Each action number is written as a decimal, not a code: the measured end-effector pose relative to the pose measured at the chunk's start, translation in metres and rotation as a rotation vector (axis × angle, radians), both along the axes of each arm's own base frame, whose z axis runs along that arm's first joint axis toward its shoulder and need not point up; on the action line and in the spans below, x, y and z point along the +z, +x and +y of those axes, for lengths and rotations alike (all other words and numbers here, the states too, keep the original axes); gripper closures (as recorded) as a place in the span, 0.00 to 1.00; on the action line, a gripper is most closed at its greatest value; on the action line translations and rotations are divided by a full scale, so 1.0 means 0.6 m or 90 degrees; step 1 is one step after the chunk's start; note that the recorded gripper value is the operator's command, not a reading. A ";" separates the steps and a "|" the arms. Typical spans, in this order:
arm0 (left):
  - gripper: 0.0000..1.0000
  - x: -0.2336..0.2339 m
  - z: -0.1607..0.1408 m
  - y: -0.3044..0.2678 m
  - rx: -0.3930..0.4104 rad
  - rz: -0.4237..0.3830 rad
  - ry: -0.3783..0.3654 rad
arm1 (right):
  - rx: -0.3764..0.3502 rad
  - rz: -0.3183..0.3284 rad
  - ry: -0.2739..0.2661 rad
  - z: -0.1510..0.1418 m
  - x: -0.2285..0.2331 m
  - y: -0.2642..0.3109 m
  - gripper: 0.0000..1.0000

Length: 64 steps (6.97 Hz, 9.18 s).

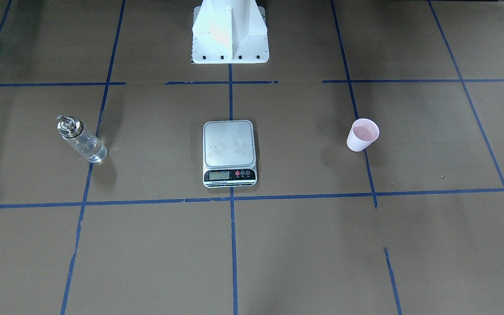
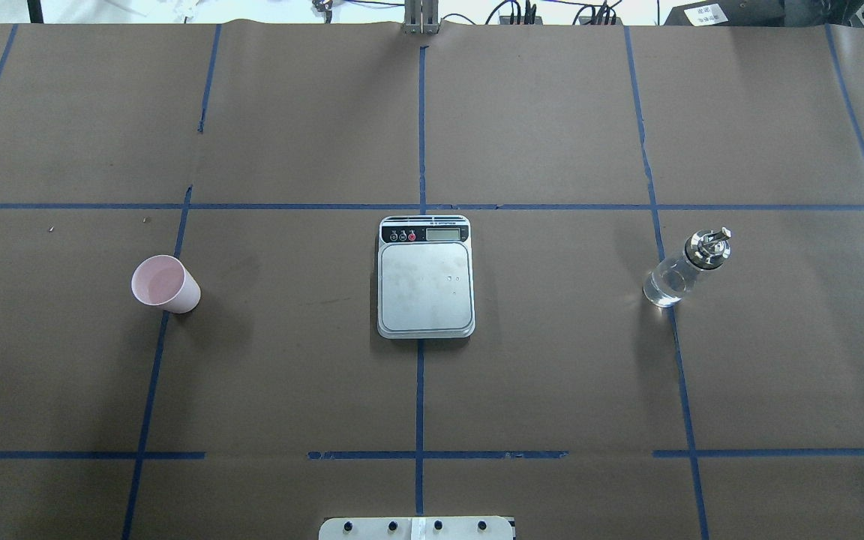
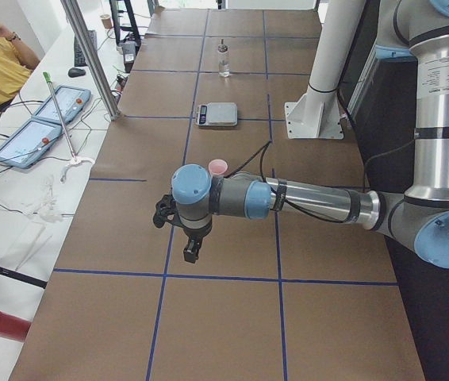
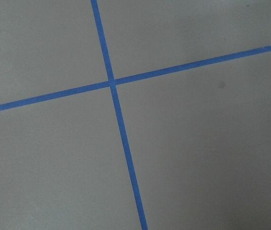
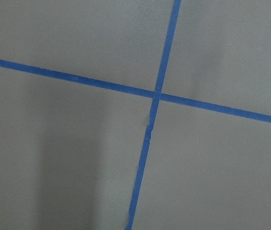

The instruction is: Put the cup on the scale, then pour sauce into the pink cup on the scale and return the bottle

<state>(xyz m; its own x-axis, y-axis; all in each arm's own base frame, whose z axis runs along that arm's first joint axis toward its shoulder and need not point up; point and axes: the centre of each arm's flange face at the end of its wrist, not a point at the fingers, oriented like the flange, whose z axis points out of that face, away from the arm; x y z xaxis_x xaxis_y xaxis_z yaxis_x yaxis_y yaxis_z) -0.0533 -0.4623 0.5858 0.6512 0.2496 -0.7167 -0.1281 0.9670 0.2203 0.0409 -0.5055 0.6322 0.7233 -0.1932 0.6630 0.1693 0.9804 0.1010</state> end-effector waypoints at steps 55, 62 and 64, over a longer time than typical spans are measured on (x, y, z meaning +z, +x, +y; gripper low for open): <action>0.50 -0.732 -0.057 1.008 -0.051 0.063 -0.261 | -0.019 -0.109 0.086 -0.025 -0.059 -0.072 0.00; 0.43 -0.762 -0.032 0.833 -0.084 0.146 -0.198 | 0.114 -0.214 0.115 0.030 -0.125 -0.209 0.00; 0.43 -0.762 -0.040 0.820 -0.094 0.148 -0.194 | 0.117 -0.253 0.100 0.090 -0.160 -0.260 0.00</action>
